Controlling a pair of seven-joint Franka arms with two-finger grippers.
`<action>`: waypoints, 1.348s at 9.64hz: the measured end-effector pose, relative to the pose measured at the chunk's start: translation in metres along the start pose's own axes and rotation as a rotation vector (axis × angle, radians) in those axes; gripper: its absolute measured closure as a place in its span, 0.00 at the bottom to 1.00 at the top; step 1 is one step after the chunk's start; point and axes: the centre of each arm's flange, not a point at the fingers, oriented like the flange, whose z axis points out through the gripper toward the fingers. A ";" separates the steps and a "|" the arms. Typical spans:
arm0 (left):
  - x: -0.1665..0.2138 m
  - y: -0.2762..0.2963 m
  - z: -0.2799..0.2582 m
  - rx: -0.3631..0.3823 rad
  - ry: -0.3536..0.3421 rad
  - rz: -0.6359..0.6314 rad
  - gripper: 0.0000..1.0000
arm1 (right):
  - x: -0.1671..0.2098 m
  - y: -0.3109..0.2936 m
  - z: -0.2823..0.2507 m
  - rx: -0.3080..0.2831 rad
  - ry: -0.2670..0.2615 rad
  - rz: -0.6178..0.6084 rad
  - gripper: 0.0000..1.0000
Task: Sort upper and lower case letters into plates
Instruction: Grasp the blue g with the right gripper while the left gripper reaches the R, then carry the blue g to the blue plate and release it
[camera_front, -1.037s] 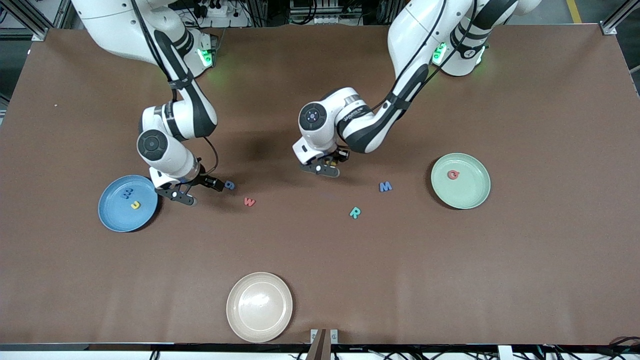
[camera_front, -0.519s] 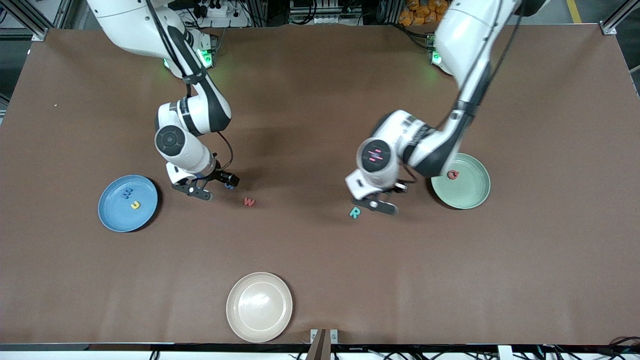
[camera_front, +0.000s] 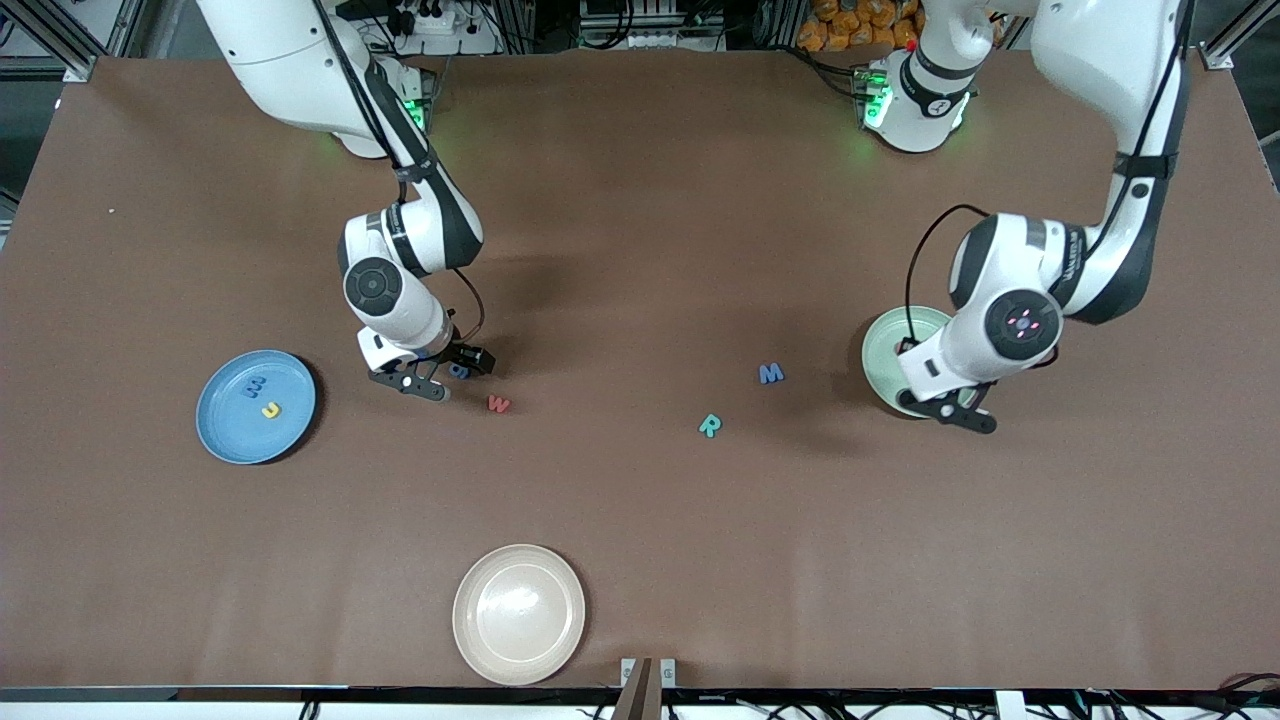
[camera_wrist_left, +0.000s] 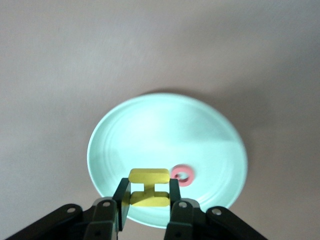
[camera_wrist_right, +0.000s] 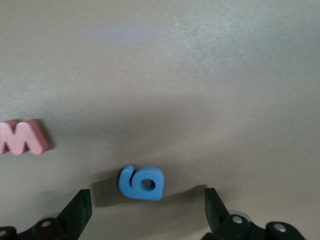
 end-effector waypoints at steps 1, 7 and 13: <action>-0.019 -0.011 0.019 -0.008 0.011 0.012 0.65 | 0.001 0.001 0.000 -0.001 0.000 0.003 0.00; 0.036 0.124 -0.041 -0.073 0.175 -0.154 0.00 | 0.007 0.000 0.004 0.009 0.019 0.016 0.00; 0.126 0.288 -0.024 -0.171 0.201 -0.519 0.00 | 0.013 -0.006 -0.009 0.028 0.037 0.016 0.63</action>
